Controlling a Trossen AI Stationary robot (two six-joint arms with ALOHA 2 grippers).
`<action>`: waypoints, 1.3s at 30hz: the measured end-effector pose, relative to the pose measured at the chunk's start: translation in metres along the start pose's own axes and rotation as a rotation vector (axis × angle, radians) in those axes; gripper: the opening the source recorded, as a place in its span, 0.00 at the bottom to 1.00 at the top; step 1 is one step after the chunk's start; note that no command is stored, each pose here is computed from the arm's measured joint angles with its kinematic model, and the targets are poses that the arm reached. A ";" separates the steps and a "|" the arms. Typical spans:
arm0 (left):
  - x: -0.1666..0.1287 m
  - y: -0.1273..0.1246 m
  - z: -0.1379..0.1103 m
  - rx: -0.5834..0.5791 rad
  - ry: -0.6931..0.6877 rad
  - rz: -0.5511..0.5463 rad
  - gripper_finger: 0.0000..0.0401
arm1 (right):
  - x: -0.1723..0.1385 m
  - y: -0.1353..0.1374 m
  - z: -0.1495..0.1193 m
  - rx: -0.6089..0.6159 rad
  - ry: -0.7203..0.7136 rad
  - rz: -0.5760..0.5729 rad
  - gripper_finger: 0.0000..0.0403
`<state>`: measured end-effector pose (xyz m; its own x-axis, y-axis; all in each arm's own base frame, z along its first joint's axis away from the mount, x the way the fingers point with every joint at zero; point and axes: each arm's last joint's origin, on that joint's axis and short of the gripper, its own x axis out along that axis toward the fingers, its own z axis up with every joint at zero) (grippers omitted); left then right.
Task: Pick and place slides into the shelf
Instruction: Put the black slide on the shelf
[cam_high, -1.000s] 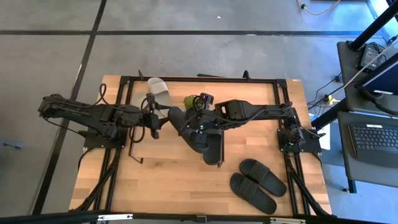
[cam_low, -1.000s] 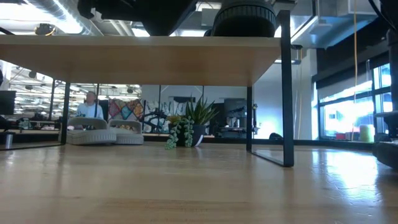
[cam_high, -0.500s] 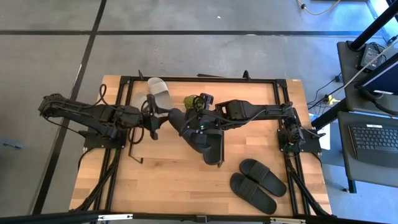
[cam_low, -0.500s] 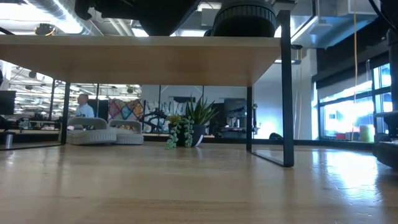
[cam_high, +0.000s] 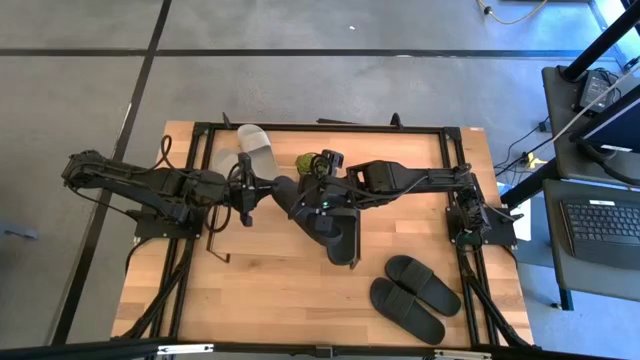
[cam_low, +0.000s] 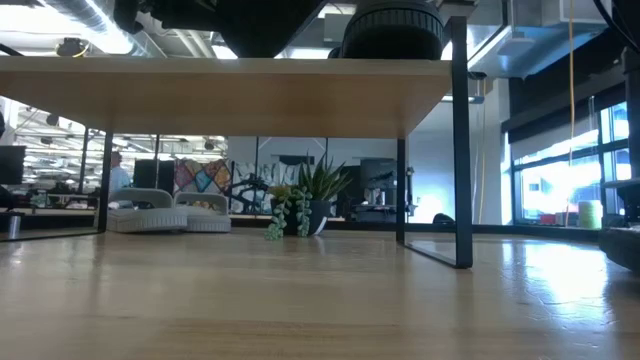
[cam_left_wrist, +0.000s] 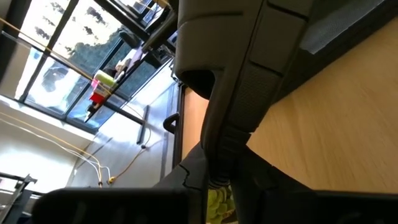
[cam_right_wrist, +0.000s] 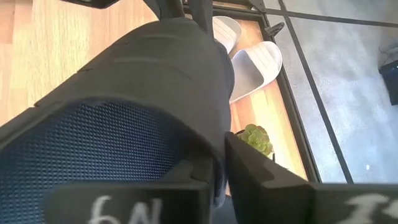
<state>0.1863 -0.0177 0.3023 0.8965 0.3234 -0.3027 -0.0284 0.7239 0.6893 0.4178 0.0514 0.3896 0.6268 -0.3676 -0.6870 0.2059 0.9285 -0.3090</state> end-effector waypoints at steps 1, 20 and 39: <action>0.000 0.000 0.000 0.000 0.000 0.000 0.09 | 0.000 0.000 0.000 -0.014 -0.001 -0.001 0.13; 0.000 0.000 0.000 -0.001 -0.001 0.000 0.08 | -0.022 -0.005 0.001 -0.112 -0.019 -0.114 0.73; -0.014 0.005 0.001 0.261 -0.130 -0.061 0.08 | -0.107 0.047 -0.017 -0.085 -0.130 0.015 0.76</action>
<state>0.1746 -0.0190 0.3110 0.9426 0.1912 -0.2738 0.1269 0.5532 0.8233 0.3477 0.1335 0.4372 0.7223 -0.3385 -0.6031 0.1348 0.9242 -0.3573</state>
